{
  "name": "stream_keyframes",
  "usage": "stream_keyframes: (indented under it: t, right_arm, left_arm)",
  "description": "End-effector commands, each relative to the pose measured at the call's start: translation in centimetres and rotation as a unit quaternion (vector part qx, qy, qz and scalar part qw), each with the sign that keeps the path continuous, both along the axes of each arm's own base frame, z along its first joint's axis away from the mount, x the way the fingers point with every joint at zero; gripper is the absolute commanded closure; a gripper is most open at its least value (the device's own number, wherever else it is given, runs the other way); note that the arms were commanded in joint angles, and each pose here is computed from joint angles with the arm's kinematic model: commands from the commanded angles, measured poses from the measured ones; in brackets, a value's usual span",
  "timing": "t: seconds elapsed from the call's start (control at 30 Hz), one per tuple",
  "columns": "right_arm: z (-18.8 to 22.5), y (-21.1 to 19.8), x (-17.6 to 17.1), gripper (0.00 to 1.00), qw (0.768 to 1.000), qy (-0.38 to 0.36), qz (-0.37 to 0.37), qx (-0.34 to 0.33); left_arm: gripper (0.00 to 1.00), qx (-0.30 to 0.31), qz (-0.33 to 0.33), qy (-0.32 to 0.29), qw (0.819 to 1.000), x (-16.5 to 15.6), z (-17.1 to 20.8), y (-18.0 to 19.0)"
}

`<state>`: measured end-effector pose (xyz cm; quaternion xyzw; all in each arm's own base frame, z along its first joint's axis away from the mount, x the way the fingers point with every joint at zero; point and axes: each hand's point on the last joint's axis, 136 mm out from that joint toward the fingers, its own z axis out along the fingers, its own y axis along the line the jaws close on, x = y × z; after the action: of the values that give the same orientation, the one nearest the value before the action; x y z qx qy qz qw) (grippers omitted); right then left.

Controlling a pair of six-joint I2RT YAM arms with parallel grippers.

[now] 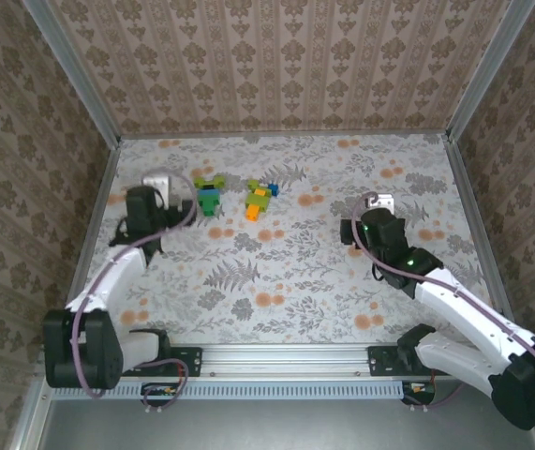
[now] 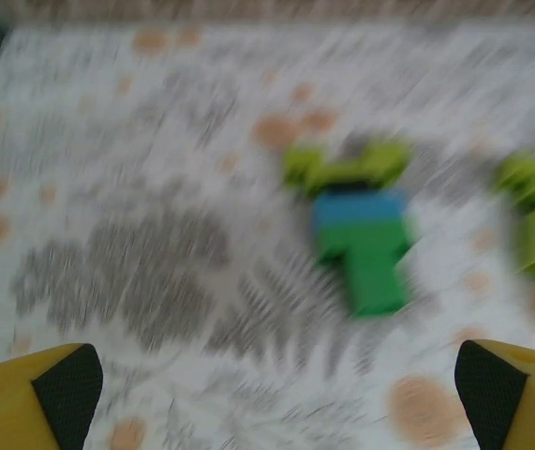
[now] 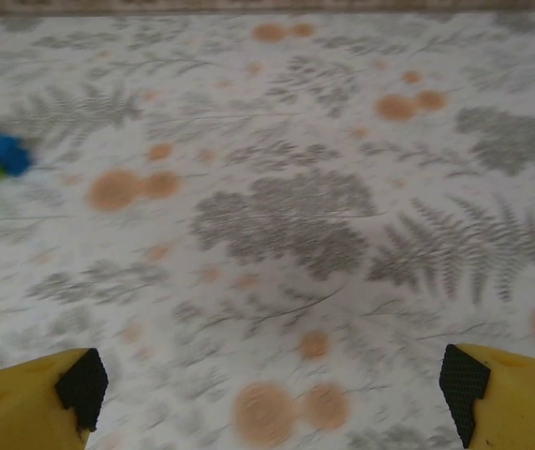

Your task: Assemble a carrot with lego

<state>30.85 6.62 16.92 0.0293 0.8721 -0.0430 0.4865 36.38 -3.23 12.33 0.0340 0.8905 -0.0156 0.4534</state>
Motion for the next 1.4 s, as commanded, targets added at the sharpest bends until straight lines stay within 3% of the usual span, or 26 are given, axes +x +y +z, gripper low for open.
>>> stream_keyframes:
  t: [0.0,0.03,0.1,0.27,0.4,0.67,0.8,1.37]
  right_arm:
    - [-0.2,-3.0,1.9,0.06,0.994,-0.059,-0.050,-0.073]
    - [-0.6,-3.7,2.3,0.06,0.995,-0.051,-0.060,-0.068]
    - [-0.1,-3.6,3.1,0.06,0.994,-0.071,-0.049,-0.067]
    - [-1.6,-6.1,5.0,0.06,0.990,-0.100,-0.074,-0.063]
    - [-3.9,-8.3,6.0,0.06,0.988,-0.103,-0.100,-0.049]
    - [-5.0,-8.0,7.4,0.07,0.987,-0.147,-0.055,-0.033]
    - [-6.6,-8.3,8.5,0.00,0.990,-0.128,-0.048,-0.019]
    - [-6.9,-8.4,8.7,0.00,0.993,-0.114,-0.038,-0.002]
  left_arm:
    - [0.00,0.070,0.088,-0.090,0.990,1.4,-1.0,3.9]
    - [0.00,0.073,0.101,-0.069,0.990,1.4,-1.5,4.1]
    - [0.00,0.073,0.070,-0.111,0.989,2.4,-0.6,3.0]
    - [0.00,0.107,0.089,-0.130,0.982,3.9,-1.5,4.1]
    - [0.00,0.066,0.086,-0.130,0.986,3.4,-2.0,4.6]
    - [0.00,0.052,0.058,-0.139,0.987,3.3,-2.8,4.0]
    - [0.00,0.050,0.046,-0.138,0.988,3.4,-2.8,3.7]
    - [0.00,0.054,0.037,-0.138,0.988,3.4,-2.8,3.3]
